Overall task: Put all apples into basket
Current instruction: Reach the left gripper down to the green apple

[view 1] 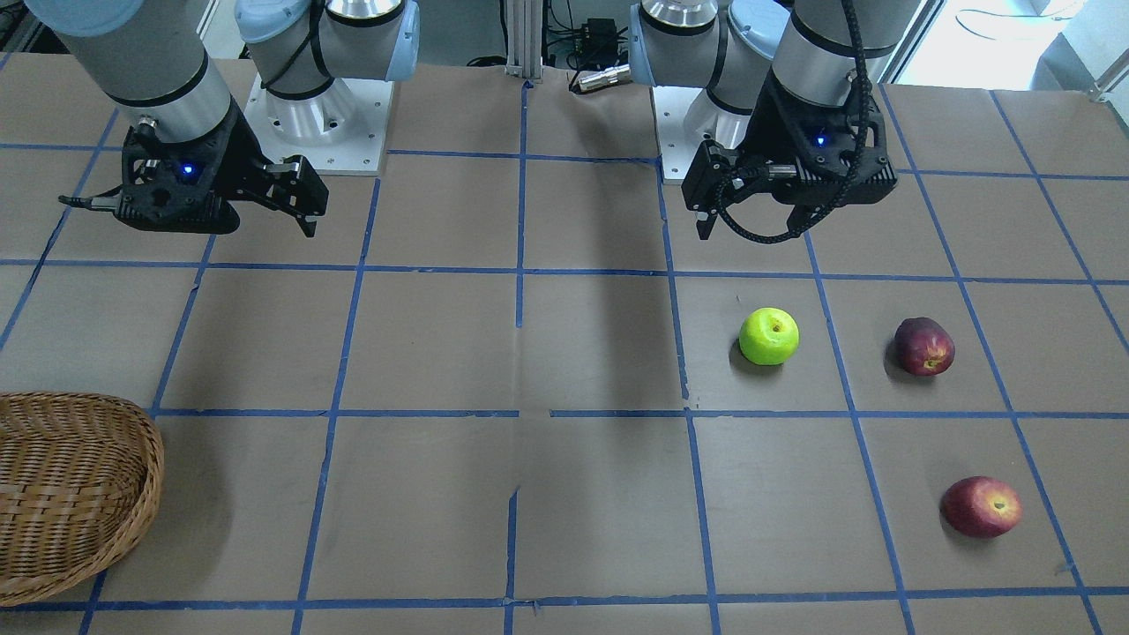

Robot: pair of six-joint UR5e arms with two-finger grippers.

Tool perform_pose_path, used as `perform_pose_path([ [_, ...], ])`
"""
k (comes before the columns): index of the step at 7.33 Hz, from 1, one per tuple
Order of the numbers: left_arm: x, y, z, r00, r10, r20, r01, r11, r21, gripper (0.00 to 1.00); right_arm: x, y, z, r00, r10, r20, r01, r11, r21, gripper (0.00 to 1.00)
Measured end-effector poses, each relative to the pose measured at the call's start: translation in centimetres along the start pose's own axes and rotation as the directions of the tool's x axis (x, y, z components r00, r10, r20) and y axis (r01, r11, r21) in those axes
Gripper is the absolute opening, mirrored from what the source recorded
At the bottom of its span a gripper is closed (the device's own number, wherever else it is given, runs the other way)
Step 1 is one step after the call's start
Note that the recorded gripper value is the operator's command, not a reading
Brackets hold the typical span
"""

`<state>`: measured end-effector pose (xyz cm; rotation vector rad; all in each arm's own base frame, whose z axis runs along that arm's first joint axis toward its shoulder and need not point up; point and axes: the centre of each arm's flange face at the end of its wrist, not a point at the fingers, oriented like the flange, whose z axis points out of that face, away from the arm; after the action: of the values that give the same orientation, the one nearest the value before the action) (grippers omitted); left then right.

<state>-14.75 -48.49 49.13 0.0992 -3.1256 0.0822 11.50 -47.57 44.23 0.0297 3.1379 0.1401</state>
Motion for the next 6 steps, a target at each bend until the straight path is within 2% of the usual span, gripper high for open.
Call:
perform_pose_path([
  [3, -0.2, 0.3, 0.3, 1.0, 0.008, 0.004, -0.008, 1.0, -0.015, 1.0, -0.1, 0.1, -0.7, 1.0, 0.001, 0.005, -0.001, 1.0, 0.007, 1.0],
  [4, -0.7, 0.5, 1.0, 1.0, 0.025, 0.009, -0.025, 0.999, -0.037, 1.0, -0.1, 0.2, -0.8, 1.0, 0.001, 0.004, -0.001, 1.0, 0.01, 1.0],
  [6, -4.2, 0.9, 5.3, 0.998, 0.057, 0.005, -0.056, 0.99, -0.128, 1.0, 0.0, 0.3, -0.8, 1.0, 0.001, -0.003, -0.001, 1.0, 0.009, 1.0],
])
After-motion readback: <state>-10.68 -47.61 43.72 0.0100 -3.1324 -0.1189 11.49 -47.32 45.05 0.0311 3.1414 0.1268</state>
